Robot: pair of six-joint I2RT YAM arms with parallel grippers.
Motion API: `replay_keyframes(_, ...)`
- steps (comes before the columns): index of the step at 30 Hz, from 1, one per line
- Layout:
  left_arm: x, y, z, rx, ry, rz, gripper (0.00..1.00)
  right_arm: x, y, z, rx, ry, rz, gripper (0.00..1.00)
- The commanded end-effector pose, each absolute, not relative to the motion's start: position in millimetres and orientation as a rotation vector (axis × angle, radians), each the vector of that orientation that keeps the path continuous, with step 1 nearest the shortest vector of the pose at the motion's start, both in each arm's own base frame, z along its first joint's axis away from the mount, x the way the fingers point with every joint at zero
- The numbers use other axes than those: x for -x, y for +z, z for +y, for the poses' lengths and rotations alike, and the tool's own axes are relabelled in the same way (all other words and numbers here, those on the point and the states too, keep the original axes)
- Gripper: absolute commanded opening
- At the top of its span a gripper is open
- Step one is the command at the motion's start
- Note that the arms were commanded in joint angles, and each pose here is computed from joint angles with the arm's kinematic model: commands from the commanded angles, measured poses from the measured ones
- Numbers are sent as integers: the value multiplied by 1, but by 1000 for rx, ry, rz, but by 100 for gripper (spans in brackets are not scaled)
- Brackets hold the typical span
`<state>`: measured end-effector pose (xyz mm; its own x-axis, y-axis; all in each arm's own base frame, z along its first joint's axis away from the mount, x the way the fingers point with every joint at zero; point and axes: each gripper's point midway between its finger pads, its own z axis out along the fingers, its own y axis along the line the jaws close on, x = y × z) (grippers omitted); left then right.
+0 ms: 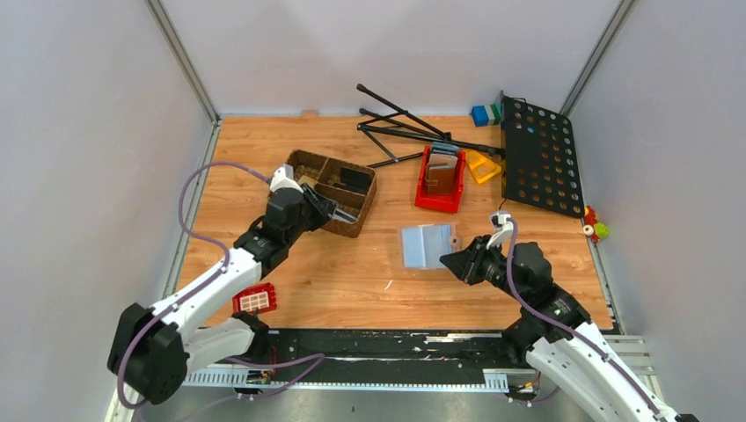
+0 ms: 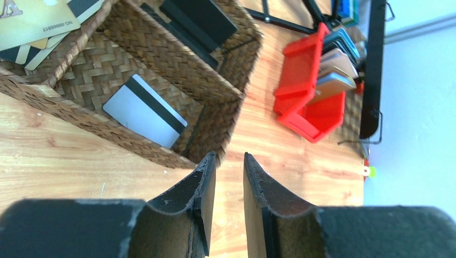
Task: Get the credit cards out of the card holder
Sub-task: Place the credit card in the storage box, then remove the credit card from the card holder.
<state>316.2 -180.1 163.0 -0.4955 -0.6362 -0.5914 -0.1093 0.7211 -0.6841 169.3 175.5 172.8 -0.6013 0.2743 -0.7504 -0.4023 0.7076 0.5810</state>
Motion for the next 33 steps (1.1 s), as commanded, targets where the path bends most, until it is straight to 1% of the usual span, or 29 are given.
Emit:
replay_keyframes(1,-297,201,-178,330,-736,1975,32,-173,208,186,124,1020,1909,0)
replay_keyframes(3,-284,209,-179,238,-752,1981,33,-175,209,192,116,1060,1896,1)
replay_keyframes(7,-250,220,-193,4,-865,1979,39,-182,209,208,71,1163,1875,1)
replay_keyframes(10,-225,219,-207,-117,-1003,1973,50,-187,208,218,28,1249,1850,0)
replay_keyframes(11,-217,217,-213,-142,-1063,1968,54,-188,207,222,9,1284,1844,0)
replay_keyframes(13,-204,212,-224,-176,-1187,1954,68,-188,207,226,-13,1334,1826,0)
replay_keyframes(16,-189,206,-237,-210,-1352,1910,87,-188,208,230,-37,1386,1805,0)
replay_keyframes(18,-184,205,-241,-215,-1417,1875,96,-187,208,231,-41,1406,1802,0)
replay_keyframes(19,-183,206,-243,-216,-1445,1853,99,-186,209,232,-37,1417,1798,0)
replay_keyframes(25,-180,193,-250,-170,-1551,1866,100,-170,229,246,80,1567,1734,1)
replay_keyframes(31,-174,196,-256,-129,-1677,1811,100,-166,230,255,119,1617,1773,1)
replay_keyframes(32,-174,198,-257,-130,-1686,1799,97,-165,229,257,121,1633,1778,1)
replay_keyframes(33,-173,199,-257,-131,-1694,1793,91,-163,230,260,129,1650,1778,0)
